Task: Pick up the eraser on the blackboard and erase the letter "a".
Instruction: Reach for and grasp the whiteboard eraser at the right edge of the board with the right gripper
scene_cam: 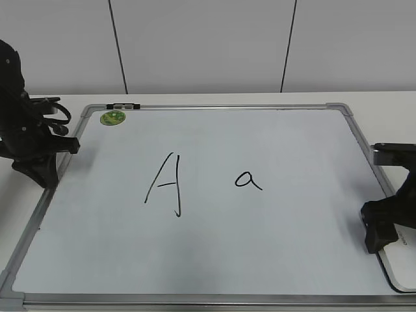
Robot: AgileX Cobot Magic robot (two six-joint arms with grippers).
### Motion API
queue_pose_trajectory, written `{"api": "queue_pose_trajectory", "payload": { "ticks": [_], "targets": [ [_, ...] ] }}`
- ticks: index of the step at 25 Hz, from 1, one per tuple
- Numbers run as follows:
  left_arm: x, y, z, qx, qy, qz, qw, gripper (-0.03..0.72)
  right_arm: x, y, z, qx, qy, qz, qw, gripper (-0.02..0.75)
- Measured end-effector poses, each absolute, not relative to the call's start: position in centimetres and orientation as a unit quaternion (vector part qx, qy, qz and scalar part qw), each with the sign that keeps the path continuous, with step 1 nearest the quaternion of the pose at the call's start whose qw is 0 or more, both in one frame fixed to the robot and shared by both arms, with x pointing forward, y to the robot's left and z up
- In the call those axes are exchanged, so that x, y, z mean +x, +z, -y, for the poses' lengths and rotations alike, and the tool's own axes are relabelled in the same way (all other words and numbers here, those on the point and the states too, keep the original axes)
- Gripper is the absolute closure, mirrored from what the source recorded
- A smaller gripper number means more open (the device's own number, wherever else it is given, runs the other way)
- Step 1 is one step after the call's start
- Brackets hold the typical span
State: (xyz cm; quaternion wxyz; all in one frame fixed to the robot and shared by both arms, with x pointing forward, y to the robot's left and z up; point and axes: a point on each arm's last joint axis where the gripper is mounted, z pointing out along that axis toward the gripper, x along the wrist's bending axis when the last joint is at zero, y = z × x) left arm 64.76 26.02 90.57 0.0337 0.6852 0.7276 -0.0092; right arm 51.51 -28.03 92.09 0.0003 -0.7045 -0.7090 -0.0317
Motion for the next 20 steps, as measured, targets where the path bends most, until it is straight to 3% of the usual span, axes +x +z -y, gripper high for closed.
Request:
{"api": "queue_pose_trajectory", "payload": {
  "ticks": [9,15,20],
  "targets": [
    [64.76,90.57,-25.99,0.684,-0.01,-0.728,0.035,0.647,51.6,92.09,28.11,-0.707,-0.032,0.706,-0.007,0.114],
    [64.76,90.57,-25.99,0.684,-0.01,-0.728,0.035,0.647,51.6,92.09,28.14,-0.707,-0.031,0.707,-0.008,0.191],
    [64.76,90.57,-25.97,0.684,-0.011,-0.729,0.035,0.647,51.6,92.09,28.14,-0.707,-0.031,0.707,-0.008,0.208]
  ]
}}
